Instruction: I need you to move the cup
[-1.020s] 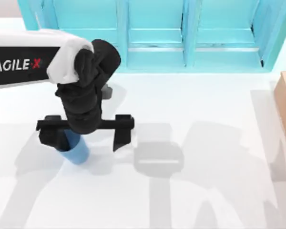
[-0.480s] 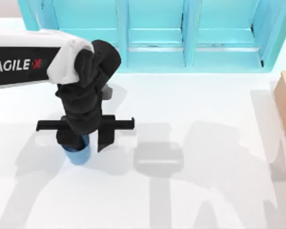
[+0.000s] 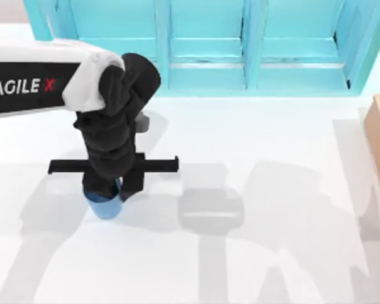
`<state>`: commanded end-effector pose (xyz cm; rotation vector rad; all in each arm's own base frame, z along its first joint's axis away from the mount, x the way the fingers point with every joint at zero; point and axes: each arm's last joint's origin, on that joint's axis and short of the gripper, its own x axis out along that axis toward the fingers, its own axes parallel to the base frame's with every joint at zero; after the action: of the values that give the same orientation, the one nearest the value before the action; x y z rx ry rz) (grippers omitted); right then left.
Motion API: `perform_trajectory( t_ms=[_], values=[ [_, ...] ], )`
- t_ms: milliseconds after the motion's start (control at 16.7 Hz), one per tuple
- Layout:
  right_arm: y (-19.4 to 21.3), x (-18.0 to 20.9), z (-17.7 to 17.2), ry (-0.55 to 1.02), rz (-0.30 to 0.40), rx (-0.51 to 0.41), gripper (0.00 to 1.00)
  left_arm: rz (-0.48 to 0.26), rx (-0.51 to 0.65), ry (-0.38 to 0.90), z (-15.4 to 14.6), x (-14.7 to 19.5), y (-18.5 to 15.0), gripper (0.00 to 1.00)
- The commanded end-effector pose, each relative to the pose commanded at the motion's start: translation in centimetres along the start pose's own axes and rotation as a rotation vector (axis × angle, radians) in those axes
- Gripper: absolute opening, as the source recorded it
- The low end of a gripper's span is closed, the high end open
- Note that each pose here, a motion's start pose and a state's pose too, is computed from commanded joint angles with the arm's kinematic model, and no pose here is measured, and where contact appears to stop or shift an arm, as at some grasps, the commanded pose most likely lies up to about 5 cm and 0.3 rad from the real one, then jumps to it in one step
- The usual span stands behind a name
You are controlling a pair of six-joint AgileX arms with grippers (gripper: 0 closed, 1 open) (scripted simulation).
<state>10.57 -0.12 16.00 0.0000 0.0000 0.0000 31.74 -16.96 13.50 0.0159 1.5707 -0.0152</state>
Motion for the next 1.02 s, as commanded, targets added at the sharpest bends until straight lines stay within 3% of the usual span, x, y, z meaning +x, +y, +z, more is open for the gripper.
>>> perform_trajectory(
  t_ms=[300,480,780,1020],
  values=[
    [0.0,0.0,0.0,0.000,0.000,0.000,1.00,-0.001,0.000,-0.002,0.3,-0.2,0.4,0.00],
    [0.0,0.0,0.0,0.000,0.000,0.000,1.00,0.000,0.003,0.000,1.7,-1.0,3.6,0.00],
    [0.0,0.0,0.0,0.000,0.000,0.000,1.00,0.004,0.008,0.024,3.7,-3.0,14.3,0.00],
    [0.0,0.0,0.0,0.000,0.000,0.000,1.00,0.000,0.000,0.030,2.3,-5.0,24.1,0.00]
  ],
)
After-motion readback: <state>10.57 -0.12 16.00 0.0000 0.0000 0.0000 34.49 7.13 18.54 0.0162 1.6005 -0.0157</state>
